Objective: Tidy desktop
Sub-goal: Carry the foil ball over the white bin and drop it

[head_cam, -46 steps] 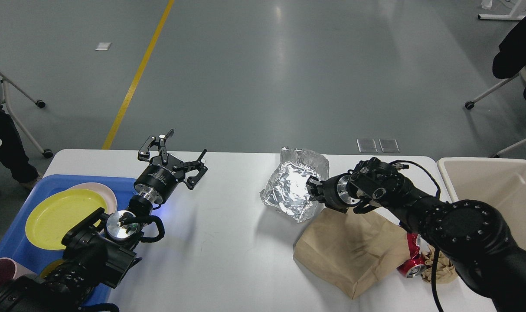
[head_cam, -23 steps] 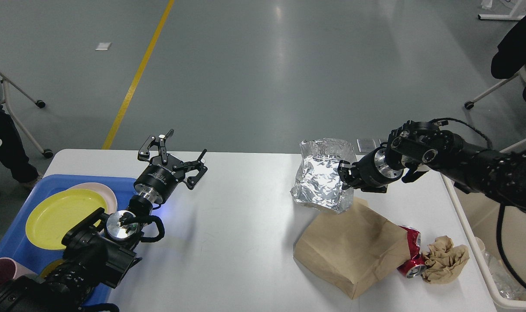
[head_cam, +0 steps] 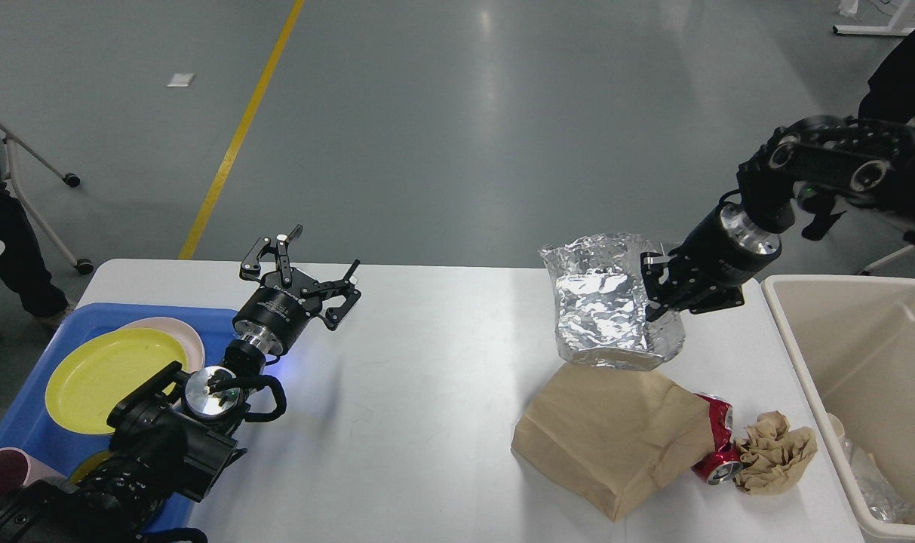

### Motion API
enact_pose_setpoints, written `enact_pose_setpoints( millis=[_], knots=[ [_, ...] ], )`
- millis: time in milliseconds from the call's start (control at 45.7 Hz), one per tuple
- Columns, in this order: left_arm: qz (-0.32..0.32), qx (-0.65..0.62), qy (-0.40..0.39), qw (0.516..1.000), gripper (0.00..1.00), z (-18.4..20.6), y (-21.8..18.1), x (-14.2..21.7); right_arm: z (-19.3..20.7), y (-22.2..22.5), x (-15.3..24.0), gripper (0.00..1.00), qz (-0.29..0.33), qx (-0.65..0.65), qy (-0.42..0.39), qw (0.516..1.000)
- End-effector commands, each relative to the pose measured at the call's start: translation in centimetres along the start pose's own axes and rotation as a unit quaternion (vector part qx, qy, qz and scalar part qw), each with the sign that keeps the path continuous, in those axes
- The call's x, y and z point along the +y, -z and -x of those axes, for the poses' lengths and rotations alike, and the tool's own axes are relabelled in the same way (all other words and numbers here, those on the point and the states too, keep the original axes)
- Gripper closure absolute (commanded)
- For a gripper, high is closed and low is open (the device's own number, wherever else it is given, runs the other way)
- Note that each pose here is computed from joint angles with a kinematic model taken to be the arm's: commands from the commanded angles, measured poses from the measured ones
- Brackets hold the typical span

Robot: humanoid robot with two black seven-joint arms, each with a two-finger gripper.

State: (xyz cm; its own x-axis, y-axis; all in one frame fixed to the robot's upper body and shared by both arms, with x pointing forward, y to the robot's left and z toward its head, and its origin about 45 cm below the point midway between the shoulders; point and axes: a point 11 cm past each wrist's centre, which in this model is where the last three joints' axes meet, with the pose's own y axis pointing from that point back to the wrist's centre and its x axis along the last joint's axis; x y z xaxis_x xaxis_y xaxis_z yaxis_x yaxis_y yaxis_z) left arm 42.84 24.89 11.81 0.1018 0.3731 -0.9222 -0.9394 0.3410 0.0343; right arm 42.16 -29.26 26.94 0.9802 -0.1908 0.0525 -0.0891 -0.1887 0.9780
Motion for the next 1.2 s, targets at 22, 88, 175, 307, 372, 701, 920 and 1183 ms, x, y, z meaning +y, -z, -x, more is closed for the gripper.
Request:
enact_pose_setpoints(
  millis=[22,88,175,307,372,701,920,1183],
  knots=[
    [0.0,0.0,0.0,1.0,0.03,0.0,0.0,0.0,-1.8,-2.7,5.0,1.0,0.049,-0.011,-0.048,0.998],
    [0.0,0.0,0.0,1.0,0.03,0.0,0.0,0.0,-2.3,-4.5,6.9,1.0,0.074,-0.022,-0.067,0.995],
    [0.0,0.0,0.0,1.0,0.03,0.0,0.0,0.0,-3.2,-7.0,9.7,1.0,0.103,-0.043,-0.105,0.988],
    [0.0,0.0,0.0,1.0,0.03,0.0,0.0,0.0,-5.2,-11.2,13.8,1.0,0.156,-0.078,-0.18,0.968],
    [0.0,0.0,0.0,1.0,0.03,0.0,0.0,0.0,-5.8,-13.3,15.5,1.0,0.189,-0.09,-0.216,0.954],
    [0.0,0.0,0.0,1.0,0.03,0.0,0.0,0.0,-6.5,-21.6,15.4,1.0,0.304,-0.1,-0.358,0.877],
    [0.0,0.0,0.0,1.0,0.03,0.0,0.0,0.0,-5.0,-25.7,12.0,1.0,0.332,-0.105,-0.373,0.86],
    [0.0,0.0,0.0,1.0,0.03,0.0,0.0,0.0,-3.4,-29.3,7.2,1.0,0.352,-0.106,-0.385,0.847]
  ],
)
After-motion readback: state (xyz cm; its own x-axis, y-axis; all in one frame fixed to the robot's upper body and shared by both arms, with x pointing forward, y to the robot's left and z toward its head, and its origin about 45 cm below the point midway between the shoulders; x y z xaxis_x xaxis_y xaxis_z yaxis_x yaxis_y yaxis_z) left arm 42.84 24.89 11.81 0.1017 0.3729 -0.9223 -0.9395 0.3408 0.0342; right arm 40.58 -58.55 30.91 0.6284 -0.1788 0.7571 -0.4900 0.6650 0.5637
